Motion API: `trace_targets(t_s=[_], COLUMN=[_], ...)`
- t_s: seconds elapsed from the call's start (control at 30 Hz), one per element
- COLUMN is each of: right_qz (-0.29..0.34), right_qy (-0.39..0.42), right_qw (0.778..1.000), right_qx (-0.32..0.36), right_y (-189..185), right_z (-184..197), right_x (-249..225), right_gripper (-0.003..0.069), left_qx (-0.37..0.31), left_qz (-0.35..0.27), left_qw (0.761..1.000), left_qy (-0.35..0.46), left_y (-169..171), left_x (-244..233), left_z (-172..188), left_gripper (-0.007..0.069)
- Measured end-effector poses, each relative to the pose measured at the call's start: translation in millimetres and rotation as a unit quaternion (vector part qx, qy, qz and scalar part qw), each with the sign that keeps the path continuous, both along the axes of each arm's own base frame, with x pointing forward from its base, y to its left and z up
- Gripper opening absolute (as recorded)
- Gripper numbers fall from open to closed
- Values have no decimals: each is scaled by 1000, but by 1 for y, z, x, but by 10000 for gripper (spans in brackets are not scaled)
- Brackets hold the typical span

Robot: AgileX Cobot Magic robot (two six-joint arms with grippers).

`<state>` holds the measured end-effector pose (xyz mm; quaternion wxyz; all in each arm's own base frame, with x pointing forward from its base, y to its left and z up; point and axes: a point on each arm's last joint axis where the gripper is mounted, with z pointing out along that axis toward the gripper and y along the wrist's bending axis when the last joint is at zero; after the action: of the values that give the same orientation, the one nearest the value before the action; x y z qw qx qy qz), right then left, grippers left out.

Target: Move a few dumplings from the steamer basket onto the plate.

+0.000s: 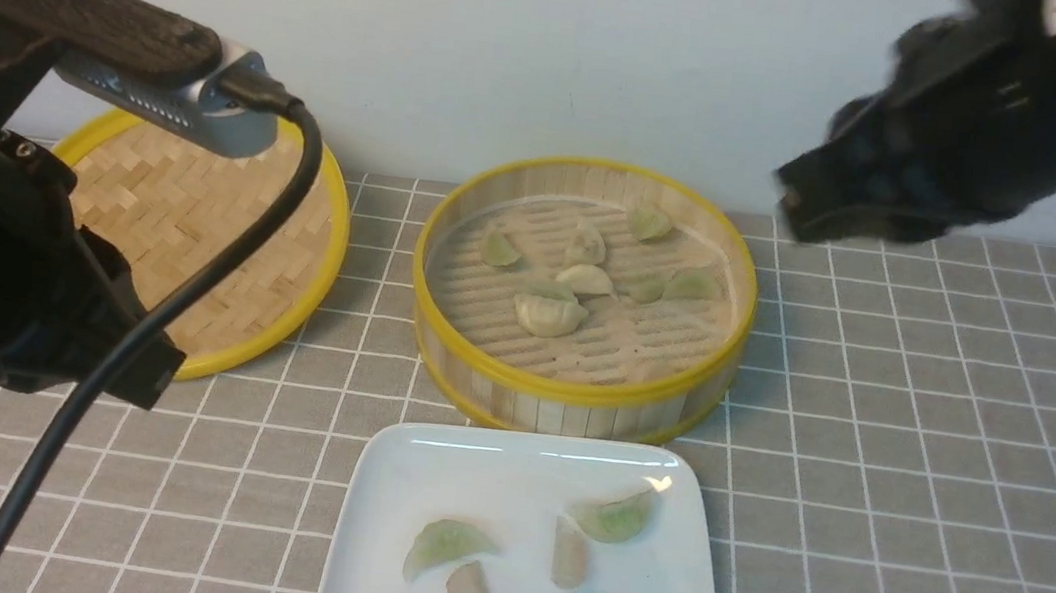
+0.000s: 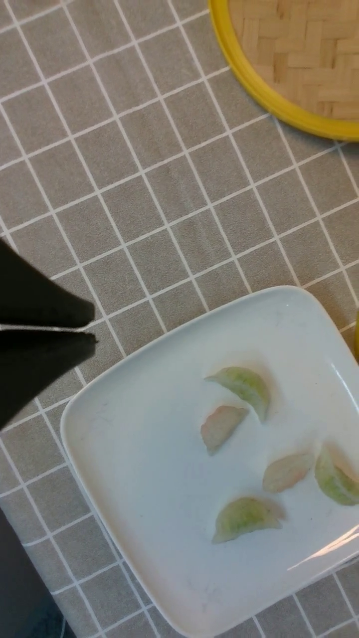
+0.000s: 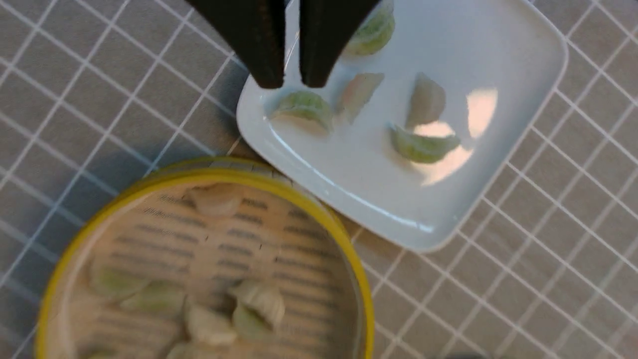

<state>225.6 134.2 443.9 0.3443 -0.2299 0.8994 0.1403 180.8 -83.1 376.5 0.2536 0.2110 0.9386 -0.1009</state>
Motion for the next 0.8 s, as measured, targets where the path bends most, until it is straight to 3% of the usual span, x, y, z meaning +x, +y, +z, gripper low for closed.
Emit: trace_targets(t_s=[0.13,0.23,0.33,0.43,0.53,0.63,0.8], right_qz=[-16,-29,-40,-61,-85,-100,-104], right_qy=[-90,-168,-246,-363,-410,-425,-442], right_qw=[994,978,955,904,873,857,837], right_qx=[62,118,162,218,249,274,306], right_y=[-45,-78,-102,-134,-148,-150,-149], right_z=[42,45,31,-16,-59,-83,-82], right_x=[-79,-136,-176,-223,-239,-239,-237], right_gripper=[-12,-13,-13,-13,-13,-13,-13], left_qx=[-7,-21,-32,-48,-58,-61,-69], left_qz=[2,2,1,0,1,1,-6], left_qw=[1000,1000,999,999,998,997,996], left_qy=[-13,-19,-20,-21,-28,-41,-52], left_y=[-1,-3,-5,-7,-9,-9,-9], left_x=[2,3,3,3,4,6,3], left_z=[1,3,4,5,6,7,11], left_gripper=[-5,-5,-5,-5,-5,-5,-5])
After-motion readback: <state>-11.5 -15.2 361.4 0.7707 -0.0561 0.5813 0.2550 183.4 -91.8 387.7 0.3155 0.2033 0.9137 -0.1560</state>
